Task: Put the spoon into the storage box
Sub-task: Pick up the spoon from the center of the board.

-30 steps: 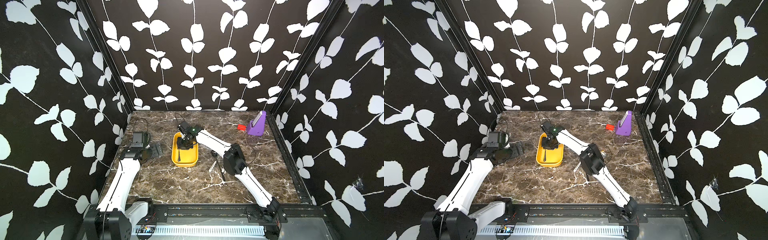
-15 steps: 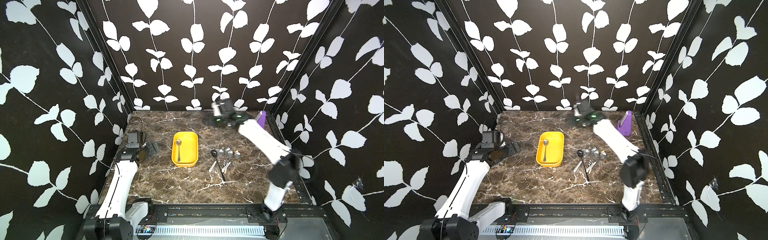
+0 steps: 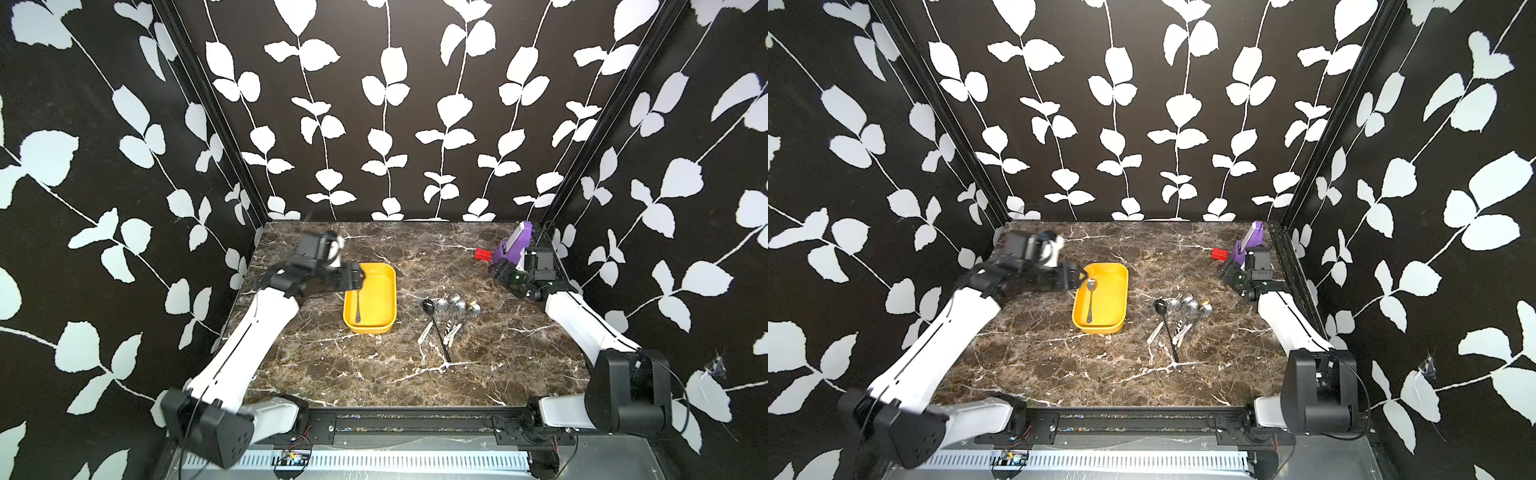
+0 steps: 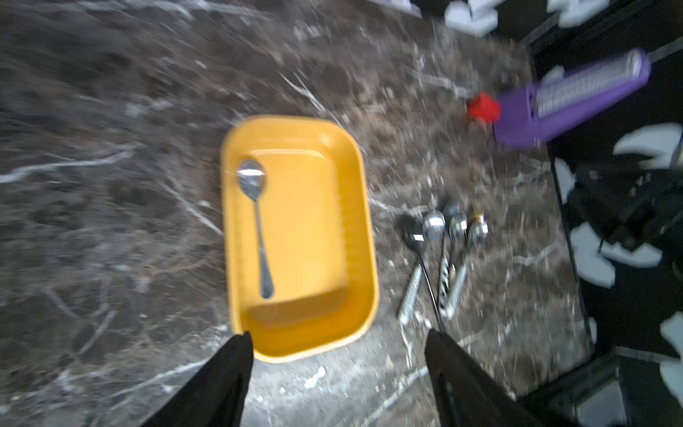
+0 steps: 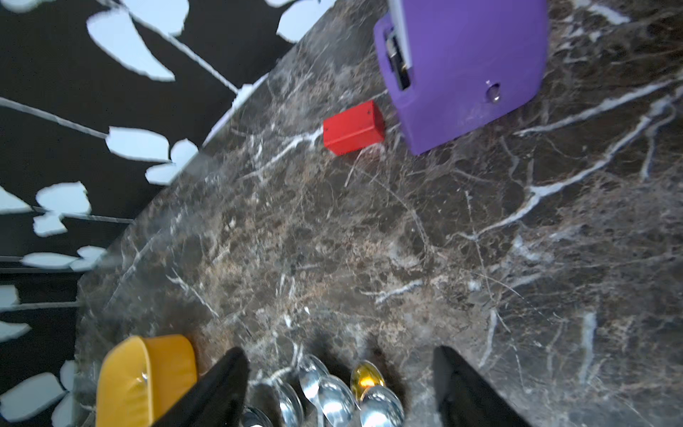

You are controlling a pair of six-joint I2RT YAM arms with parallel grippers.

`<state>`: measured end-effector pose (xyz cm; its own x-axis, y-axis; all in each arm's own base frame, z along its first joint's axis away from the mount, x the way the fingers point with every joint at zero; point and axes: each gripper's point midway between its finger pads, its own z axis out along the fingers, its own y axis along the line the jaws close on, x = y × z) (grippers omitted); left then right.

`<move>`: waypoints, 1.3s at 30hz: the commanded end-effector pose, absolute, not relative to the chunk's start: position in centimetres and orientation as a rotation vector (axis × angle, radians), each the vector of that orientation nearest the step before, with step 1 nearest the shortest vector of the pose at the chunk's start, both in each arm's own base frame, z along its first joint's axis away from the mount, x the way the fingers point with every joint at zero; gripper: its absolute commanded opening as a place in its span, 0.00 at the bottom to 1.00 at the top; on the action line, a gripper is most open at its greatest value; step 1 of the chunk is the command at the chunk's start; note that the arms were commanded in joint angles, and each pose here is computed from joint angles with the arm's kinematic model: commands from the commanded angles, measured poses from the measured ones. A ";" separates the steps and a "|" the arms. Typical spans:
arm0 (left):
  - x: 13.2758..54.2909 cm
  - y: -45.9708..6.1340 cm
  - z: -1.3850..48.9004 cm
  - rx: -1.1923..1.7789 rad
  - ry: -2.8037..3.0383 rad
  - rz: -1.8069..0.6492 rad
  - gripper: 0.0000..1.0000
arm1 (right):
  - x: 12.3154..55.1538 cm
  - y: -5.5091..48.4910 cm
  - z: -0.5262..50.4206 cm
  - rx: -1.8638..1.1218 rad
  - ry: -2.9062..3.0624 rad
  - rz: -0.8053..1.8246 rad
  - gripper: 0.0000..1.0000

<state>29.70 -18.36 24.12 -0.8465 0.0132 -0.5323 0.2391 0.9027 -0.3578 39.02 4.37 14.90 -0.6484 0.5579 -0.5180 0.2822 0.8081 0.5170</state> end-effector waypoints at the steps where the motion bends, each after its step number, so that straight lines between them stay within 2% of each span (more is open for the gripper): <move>1: 28.4 -21.2 22.0 0.364 2.631 -0.466 0.76 | 38.4 4.4 14.9 0.576 2.331 0.495 0.75; 7: 27.0 -27.7 17.9 0.699 2.730 -0.429 0.73 | 36.9 3.7 13.5 0.534 2.397 0.404 0.74; 15: 25.8 -32.5 13.1 0.955 2.792 -0.375 0.70 | 36.0 3.8 11.6 0.528 2.460 0.396 0.74; 26: 24.8 -35.4 8.4 1.092 2.833 -0.283 0.63 | 35.6 3.9 11.1 0.531 2.471 0.407 0.70; 39: 25.1 -35.8 4.6 1.093 2.846 -0.150 0.58 | 35.2 4.2 10.3 0.555 2.496 0.432 0.69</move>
